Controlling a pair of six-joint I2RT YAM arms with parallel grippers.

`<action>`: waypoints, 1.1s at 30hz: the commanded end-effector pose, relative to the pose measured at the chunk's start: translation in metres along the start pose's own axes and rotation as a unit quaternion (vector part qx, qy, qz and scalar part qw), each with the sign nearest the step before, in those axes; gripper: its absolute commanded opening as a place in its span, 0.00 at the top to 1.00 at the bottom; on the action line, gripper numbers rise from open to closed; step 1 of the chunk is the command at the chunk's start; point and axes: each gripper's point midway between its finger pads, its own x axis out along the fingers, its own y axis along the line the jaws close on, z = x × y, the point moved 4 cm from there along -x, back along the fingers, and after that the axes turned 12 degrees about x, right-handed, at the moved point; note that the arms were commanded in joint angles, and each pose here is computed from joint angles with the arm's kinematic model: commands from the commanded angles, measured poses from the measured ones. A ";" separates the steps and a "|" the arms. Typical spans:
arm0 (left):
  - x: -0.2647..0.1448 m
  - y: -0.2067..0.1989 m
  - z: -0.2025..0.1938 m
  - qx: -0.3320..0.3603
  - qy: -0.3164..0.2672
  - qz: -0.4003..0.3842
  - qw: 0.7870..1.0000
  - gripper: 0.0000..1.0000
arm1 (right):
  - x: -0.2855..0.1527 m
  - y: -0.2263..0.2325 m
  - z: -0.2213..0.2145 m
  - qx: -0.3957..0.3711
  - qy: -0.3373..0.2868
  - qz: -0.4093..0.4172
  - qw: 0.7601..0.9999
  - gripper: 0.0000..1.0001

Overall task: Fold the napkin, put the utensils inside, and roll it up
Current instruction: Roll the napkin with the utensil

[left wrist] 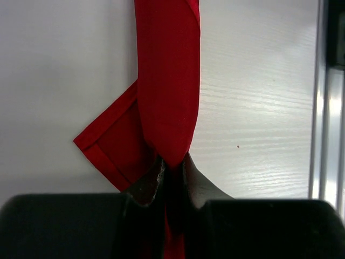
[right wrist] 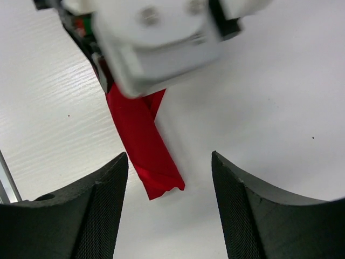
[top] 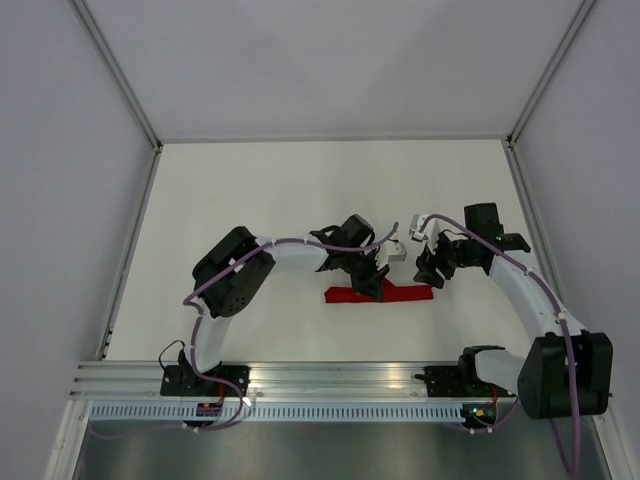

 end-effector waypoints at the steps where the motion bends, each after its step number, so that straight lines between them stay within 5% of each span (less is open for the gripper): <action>1: -0.002 -0.023 -0.044 -0.144 0.054 -0.091 0.984 0.98 | 0.004 0.006 0.003 -0.063 -0.025 -0.022 0.997 0.31; 12: -0.001 -0.015 -0.044 -0.212 0.032 -0.142 0.966 0.98 | 0.064 0.043 -0.016 -0.167 0.003 -0.064 0.984 0.28; 33: 0.000 -0.003 -0.036 -0.239 0.022 -0.152 0.959 0.97 | 0.103 0.067 -0.036 -0.192 0.057 -0.024 0.980 0.33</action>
